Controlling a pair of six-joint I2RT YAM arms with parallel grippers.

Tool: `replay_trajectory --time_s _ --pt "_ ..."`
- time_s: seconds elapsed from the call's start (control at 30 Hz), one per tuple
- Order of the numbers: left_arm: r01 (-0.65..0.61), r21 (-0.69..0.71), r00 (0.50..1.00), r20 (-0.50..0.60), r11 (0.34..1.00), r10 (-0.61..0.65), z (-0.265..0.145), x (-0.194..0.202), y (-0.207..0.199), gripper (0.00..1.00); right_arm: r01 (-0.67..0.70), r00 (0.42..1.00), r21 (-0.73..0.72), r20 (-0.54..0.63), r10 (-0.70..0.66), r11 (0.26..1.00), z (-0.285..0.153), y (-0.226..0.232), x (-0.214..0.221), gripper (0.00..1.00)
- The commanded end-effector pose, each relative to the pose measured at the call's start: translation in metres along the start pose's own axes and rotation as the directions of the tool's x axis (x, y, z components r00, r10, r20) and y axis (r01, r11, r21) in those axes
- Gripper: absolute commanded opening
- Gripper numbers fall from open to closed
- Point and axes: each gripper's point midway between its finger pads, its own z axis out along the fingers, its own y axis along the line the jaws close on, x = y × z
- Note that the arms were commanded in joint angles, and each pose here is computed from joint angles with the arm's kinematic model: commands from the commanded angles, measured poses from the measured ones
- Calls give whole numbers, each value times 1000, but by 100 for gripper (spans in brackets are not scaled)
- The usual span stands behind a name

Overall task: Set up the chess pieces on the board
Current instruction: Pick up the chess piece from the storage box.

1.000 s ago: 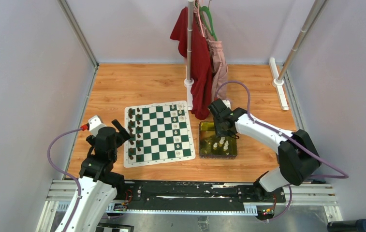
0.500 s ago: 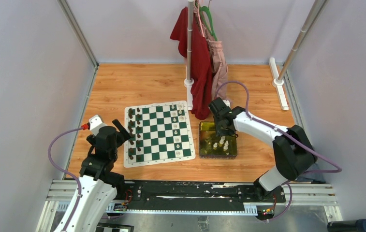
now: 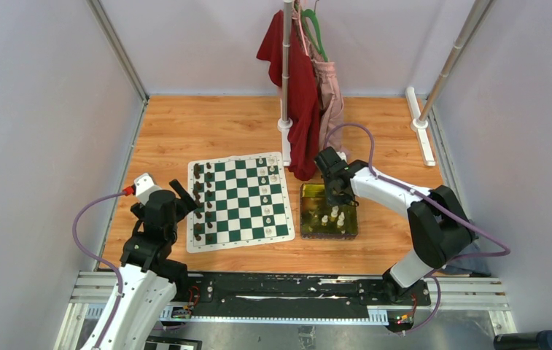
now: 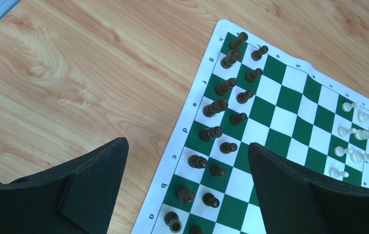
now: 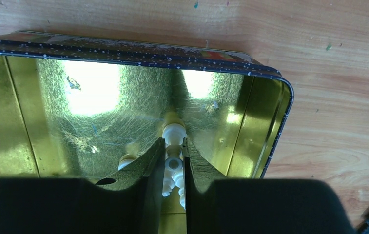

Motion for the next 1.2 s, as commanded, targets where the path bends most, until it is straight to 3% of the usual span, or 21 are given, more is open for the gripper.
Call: replay_trajectory --time_s 0.0,0.23,0.37,1.17 --pt "-14 -6 1000 8 1000 14 2 0 1 100 -13 1000 -1 -4 13 1000 -1 -1 -6 22" --pt "-16 -9 1000 3 1000 16 3 1 1 100 3 1000 10 -1 -3 1000 -6 -3 -12 5" --pt "-12 -8 1000 7 1000 12 2 1 1 100 15 1000 12 14 -15 1000 -10 -2 -22 2" --pt "5 -2 1000 24 1000 -5 -1 -3 1 100 68 993 -15 95 -67 998 -51 7 -35 0"
